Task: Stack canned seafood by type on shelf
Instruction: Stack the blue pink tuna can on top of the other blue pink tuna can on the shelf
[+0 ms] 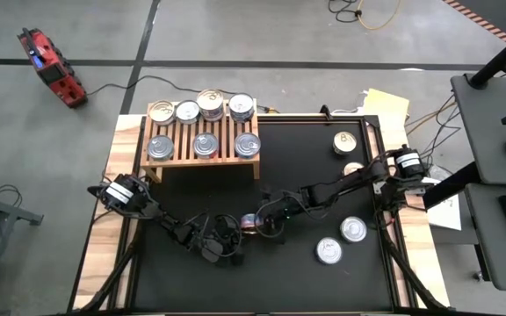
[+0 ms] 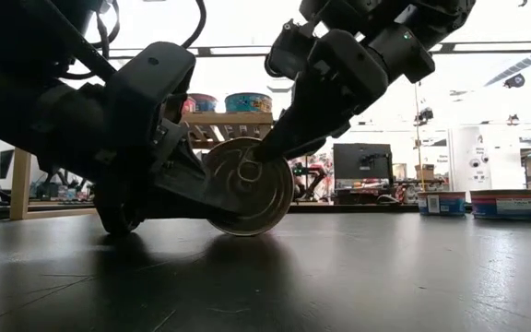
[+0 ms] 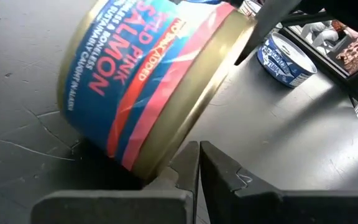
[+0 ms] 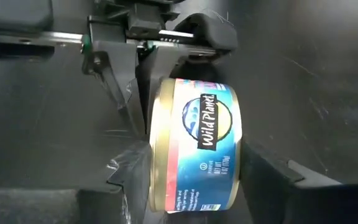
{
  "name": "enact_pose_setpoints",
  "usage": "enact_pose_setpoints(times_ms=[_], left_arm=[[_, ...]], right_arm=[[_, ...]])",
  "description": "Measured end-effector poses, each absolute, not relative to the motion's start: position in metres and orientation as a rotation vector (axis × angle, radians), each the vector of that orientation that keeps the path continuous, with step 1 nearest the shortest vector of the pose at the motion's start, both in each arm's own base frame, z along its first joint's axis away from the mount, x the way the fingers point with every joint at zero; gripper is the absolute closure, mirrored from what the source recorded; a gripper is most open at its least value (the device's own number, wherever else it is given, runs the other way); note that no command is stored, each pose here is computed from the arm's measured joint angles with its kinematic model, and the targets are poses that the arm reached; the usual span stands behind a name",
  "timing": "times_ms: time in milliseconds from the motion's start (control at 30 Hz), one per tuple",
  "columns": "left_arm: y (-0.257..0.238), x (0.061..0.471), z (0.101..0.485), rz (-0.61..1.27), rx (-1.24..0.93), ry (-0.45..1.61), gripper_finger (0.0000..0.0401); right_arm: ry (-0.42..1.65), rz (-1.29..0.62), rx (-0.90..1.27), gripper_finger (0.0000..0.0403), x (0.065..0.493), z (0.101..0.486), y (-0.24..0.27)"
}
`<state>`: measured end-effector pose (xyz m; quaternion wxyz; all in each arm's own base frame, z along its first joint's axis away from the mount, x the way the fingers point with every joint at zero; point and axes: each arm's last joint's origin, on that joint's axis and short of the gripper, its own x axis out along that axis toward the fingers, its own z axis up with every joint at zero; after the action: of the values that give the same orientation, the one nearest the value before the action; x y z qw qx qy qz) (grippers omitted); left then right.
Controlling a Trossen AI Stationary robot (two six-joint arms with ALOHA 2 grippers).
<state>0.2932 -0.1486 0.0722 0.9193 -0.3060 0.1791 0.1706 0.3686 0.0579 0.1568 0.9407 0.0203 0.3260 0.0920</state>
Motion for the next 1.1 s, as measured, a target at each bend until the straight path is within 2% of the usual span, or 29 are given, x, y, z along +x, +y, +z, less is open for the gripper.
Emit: enact_pose_setpoints(times_ms=[167,367,467,700,900,1100], left_arm=[[-0.149,0.294,0.073,0.35,-0.63,0.367,0.0401],[-0.149,0.294,0.073,0.351,-0.634,0.365,0.0401],[-0.149,0.294,0.073,0.349,-0.636,0.363,0.0401],[-0.15,0.294,0.074,0.33,-0.64,0.373,0.0401],[-0.15,0.294,0.081,0.301,-0.641,0.371,0.0401],[-0.145,0.291,0.106,0.289,-0.538,0.399,0.0401]], right_arm=[[0.681,0.167,0.114,0.0208,0.371,0.15,0.058],[0.775,0.189,0.198,0.0116,0.369,0.13,0.06],[0.731,0.212,0.22,0.0103,0.373,0.133,0.058],[0.716,0.216,0.225,0.0148,0.374,0.133,0.059],[0.731,0.189,0.263,0.023,0.373,0.135,0.058],[0.767,0.183,0.26,0.0229,0.361,0.158,0.054]])
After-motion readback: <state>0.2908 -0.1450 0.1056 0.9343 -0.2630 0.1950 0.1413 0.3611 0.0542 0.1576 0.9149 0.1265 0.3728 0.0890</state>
